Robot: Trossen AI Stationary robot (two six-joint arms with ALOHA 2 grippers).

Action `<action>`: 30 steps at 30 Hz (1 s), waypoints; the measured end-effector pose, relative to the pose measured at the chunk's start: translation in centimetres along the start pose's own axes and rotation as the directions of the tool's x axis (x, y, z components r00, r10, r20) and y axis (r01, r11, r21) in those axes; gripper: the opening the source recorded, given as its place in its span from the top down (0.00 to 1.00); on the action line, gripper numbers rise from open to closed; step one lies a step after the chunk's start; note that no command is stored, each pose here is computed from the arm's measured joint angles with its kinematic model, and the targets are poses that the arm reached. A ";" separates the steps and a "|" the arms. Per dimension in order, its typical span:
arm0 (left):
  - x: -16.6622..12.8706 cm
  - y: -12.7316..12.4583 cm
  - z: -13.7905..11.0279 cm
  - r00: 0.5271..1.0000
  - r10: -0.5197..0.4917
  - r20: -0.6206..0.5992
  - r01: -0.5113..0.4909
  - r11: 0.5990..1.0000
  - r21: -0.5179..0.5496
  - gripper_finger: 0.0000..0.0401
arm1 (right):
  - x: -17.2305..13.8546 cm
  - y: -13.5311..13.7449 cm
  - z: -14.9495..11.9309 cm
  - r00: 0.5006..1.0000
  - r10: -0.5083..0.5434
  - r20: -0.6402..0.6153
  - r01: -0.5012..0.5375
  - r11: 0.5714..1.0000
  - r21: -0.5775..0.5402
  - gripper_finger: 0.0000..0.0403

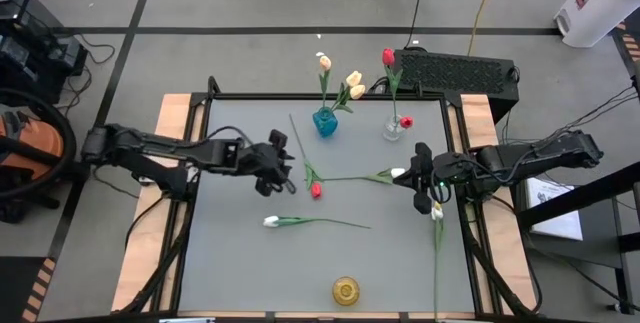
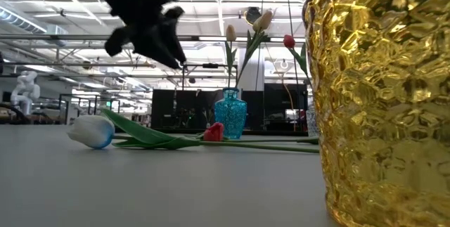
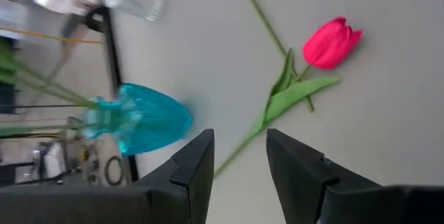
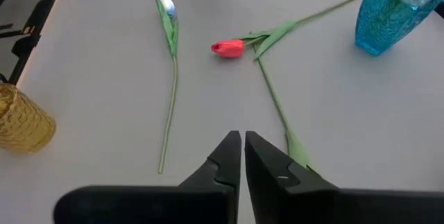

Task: Sort flowers into vase by color
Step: Put the red flower into the transparent vase

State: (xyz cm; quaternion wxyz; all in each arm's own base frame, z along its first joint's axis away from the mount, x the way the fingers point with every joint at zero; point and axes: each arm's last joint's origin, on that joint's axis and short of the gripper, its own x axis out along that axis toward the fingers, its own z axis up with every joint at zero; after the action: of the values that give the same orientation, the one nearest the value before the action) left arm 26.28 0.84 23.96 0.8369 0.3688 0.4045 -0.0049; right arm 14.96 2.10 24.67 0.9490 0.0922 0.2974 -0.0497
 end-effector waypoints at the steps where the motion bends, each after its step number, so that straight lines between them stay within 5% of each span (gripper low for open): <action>1: 0.5 0.2 0.1 1.000 -0.023 -0.014 0.023 1.000 0.008 0.65 | 0.0 0.0 0.0 1.000 0.000 0.000 0.000 1.000 -0.007 0.97; 8: 4.0 1.2 0.8 0.983 -0.135 -0.126 0.147 0.985 0.094 0.65 | 0.0 0.0 0.0 1.000 0.000 -0.001 0.000 1.000 -0.012 0.97; 30: 10.4 0.4 0.4 0.938 -0.225 -0.265 0.310 0.885 0.347 0.65 | 0.0 0.0 0.1 1.000 0.004 0.011 -0.004 0.999 0.047 0.97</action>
State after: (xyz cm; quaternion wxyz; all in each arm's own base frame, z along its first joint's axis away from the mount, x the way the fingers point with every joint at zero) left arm 33.64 3.90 17.24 0.6903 0.4638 0.5319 -0.1595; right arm 15.02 2.11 24.77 0.9483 0.1146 0.2907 -0.0552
